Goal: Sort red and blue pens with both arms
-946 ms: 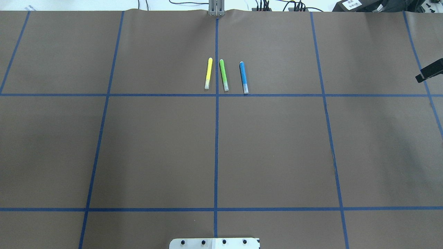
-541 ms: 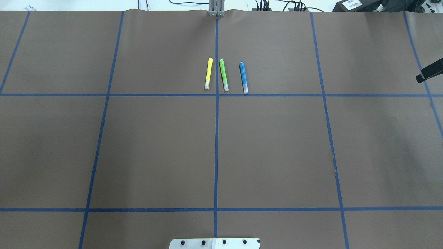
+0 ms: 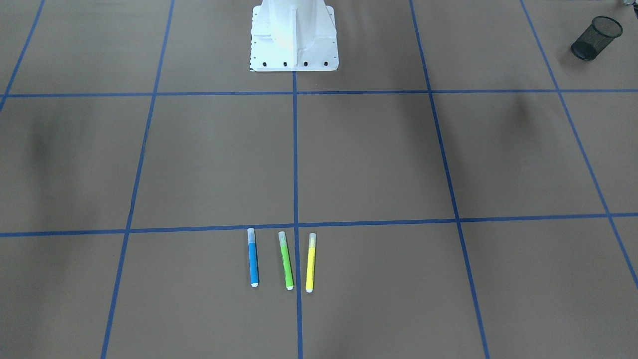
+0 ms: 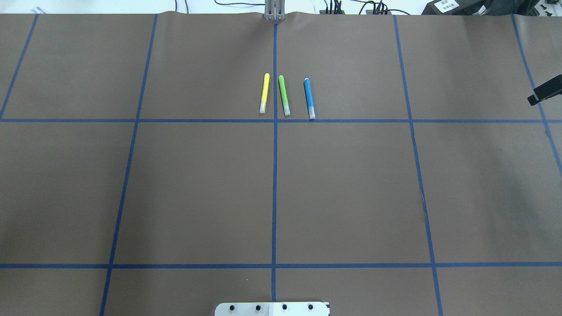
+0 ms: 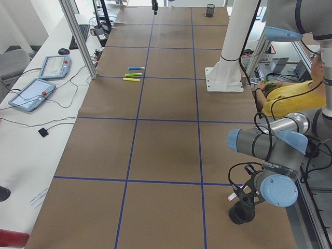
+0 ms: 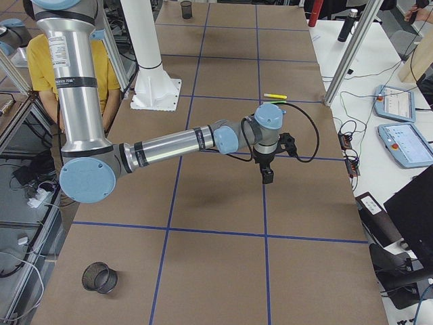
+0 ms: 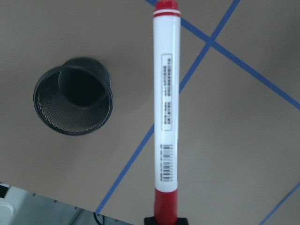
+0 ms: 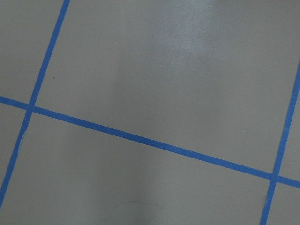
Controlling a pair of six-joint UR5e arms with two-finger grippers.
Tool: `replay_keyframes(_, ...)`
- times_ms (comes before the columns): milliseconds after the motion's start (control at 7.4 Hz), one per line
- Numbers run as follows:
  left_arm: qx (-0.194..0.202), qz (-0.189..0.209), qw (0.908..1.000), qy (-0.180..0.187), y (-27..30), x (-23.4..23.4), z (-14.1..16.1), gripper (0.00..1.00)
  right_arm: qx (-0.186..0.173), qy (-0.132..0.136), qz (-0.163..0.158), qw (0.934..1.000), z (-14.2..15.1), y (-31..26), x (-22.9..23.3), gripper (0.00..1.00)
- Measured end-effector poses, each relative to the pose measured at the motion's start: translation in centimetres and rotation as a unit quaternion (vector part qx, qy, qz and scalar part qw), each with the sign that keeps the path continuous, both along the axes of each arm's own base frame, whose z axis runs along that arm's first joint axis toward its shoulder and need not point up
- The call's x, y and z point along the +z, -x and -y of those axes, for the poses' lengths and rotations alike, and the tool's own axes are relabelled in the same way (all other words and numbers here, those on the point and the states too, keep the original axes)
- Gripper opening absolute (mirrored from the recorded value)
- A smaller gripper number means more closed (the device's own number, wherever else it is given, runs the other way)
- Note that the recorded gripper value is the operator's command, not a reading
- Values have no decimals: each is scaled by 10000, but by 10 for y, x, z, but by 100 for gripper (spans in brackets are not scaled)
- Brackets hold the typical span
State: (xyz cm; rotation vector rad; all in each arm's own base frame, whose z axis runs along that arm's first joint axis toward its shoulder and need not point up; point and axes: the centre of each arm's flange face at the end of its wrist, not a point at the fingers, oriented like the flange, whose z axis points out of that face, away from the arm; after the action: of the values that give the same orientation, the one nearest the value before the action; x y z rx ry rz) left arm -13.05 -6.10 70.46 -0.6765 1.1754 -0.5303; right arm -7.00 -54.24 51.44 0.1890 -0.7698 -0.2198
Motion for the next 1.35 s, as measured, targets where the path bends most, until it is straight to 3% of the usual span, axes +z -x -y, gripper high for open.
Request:
replay_keyframes(270, -334, -717, 9923, 948, -4, 27, -18, 0, -2, 6, -2, 10000, 1, 0, 1, 100)
replay_keyframes(541, -418, -1269, 9775, 1634, -8, 65, -26, 0, -2, -3, 0, 10000, 2, 1, 0, 100)
replay_keyframes(946, -431, -1736, 9553, 2354, -16, 112, -35, 0, 3, -13, 4, 10000, 3, 1, -2, 100)
replay_keyframes(1351, -421, -1961, 9413, 2717, -26, 125, -46, 3, 5, -11, 1, 10000, 3, 1, -2, 100)
